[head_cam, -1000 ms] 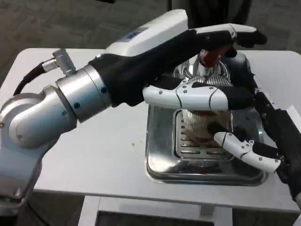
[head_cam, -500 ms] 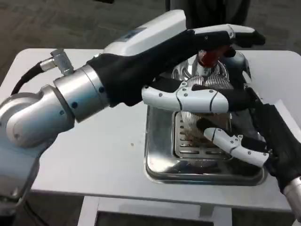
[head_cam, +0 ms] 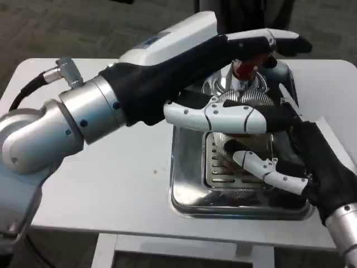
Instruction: Grasp the cup under the faucet to collect the drink, then remove the cup.
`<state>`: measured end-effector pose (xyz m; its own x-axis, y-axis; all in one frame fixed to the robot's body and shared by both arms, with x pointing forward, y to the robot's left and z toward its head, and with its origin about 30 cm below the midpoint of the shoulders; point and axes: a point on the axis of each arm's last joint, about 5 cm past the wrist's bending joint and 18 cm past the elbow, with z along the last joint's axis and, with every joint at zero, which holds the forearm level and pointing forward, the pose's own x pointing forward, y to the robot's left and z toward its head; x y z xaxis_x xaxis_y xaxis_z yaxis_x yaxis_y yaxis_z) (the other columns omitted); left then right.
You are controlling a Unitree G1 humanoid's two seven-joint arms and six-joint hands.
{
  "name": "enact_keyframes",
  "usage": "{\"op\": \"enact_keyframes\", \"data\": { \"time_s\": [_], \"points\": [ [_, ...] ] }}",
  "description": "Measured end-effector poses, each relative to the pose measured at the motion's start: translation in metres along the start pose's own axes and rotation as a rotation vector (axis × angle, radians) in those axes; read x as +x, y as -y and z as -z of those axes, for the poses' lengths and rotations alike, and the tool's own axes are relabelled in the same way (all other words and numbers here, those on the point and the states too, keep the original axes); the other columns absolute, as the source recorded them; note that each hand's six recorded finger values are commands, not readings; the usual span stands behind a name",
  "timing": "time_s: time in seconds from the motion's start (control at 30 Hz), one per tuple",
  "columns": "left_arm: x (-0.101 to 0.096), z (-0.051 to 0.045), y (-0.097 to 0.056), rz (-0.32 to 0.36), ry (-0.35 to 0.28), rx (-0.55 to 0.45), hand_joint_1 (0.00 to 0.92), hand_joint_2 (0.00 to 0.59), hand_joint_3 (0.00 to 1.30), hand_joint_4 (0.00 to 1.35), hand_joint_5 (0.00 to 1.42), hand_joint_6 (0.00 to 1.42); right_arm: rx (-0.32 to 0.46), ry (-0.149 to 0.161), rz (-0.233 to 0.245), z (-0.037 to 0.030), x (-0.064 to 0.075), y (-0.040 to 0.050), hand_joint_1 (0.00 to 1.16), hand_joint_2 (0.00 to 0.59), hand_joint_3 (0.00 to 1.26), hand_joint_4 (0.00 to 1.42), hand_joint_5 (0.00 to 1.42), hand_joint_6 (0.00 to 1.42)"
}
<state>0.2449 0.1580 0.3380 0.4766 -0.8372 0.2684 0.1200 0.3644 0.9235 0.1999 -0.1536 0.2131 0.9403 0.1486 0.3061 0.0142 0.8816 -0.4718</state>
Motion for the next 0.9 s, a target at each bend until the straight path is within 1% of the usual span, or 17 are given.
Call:
{"op": "enact_keyframes", "data": {
  "time_s": [0.9],
  "points": [
    [0.0000, 0.0037, -0.0012, 0.011, 0.010, 0.008, 0.143, 0.128, 0.19, 0.16, 0.24, 0.21, -0.001, 0.015, -0.005, -0.0027, 0.0089, -0.0039, 0.69, 0.258, 0.00, 0.01, 0.06, 0.14]
  ]
}}
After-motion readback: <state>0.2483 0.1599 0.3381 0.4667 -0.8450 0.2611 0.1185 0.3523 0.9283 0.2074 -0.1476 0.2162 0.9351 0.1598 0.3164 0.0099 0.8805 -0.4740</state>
